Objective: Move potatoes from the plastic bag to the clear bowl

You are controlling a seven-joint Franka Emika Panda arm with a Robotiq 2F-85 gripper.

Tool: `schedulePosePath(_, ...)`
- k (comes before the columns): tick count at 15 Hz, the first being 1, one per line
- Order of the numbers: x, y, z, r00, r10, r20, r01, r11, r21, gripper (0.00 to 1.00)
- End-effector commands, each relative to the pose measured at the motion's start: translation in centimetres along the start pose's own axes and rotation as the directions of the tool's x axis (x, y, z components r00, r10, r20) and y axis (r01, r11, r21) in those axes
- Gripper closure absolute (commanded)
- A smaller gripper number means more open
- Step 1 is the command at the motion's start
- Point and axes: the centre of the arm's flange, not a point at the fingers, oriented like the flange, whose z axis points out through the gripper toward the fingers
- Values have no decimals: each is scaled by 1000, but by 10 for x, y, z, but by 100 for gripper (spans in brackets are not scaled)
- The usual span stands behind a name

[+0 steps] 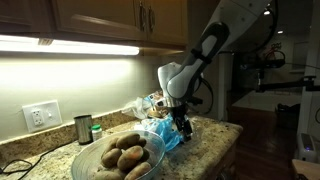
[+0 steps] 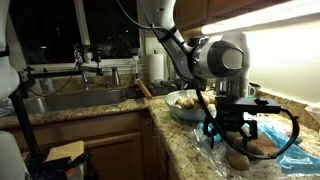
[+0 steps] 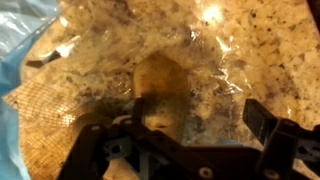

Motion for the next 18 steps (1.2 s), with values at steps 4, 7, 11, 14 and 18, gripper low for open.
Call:
schedulePosePath(4,-11,8,3,1000,-24,-13,24,1000,-2,0)
schedulePosePath(7,-13,11,4,999,-31,-20,31,1000,-7,0)
schedulePosePath(11,-18,16,3,999,-34,-33,33,999,-17,0)
schedulePosePath(14,-19,17,3,998,-39,-39,38,999,-20,0)
schedulePosePath(18,-17,19,4,998,-43,-51,41,999,-32,0)
